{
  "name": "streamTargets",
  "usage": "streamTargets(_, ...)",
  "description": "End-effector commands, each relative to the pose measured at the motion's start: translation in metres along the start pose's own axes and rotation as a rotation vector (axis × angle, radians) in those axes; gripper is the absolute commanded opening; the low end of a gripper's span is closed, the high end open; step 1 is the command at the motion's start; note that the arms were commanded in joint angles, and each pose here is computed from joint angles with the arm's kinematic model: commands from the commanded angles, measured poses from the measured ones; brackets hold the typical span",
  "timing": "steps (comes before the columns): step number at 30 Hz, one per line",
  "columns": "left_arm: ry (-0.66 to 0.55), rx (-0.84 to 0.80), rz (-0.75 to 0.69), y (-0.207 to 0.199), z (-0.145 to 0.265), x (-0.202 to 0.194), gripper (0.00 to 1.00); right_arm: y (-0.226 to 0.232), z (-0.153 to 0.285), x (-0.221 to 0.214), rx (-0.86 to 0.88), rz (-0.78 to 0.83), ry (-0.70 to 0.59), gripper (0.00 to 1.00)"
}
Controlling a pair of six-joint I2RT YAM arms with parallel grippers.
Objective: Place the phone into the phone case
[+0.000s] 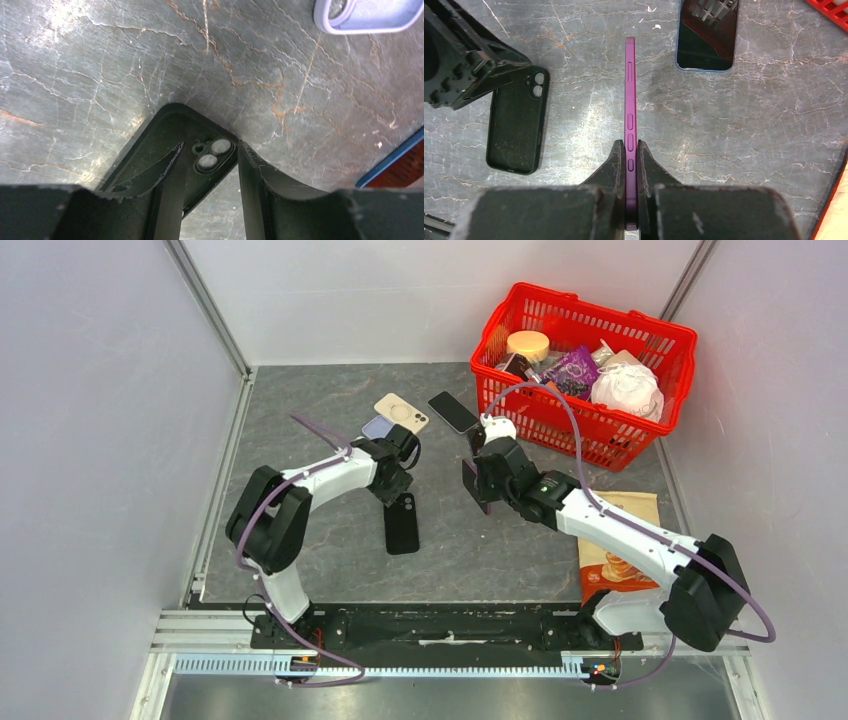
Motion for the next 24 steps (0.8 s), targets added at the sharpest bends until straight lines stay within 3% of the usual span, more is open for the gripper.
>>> streamTargets(1, -0.074, 0.028, 0.125, -0.013, -0.009, 0.006, 0.48, -0.001, 0.015, 0.019, 0.020, -0.038, -0.085, 0.00)
streamTargets(9, -0.089, 0.079, 0.081, -0.015, -0.027, 0.004, 0.47, -0.006, 0.022, 0.016, 0.016, -0.040, -0.090, 0.00)
streamTargets(14, -0.080, 0.109, -0.014, -0.012, -0.036, 0.000, 0.29, -0.007, 0.026, 0.017, 0.017, -0.042, -0.096, 0.00)
streamTargets(16, -0.074, 0.101, -0.094, -0.015, -0.036, -0.001, 0.16, -0.009, 0.028, 0.017, 0.012, -0.042, -0.097, 0.00)
streamTargets(20, -0.051, 0.020, -0.332, -0.032, -0.024, -0.003, 0.03, -0.015, 0.033, 0.020, -0.017, -0.042, -0.097, 0.00)
streamTargets(24, 0.030, -0.137, -0.586, -0.047, -0.004, -0.014, 0.02, -0.019, 0.035, 0.021, -0.026, -0.050, -0.086, 0.00)
Point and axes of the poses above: each gripper's point midway between its finger pads, its own z axis back along the fingers, its own y axis along the line the jaws close on, x = y × z, the point moved 9 cm from there along z, back along the fingers, and after that the axes turned 3 degrees about z, right-handed, at the moved point
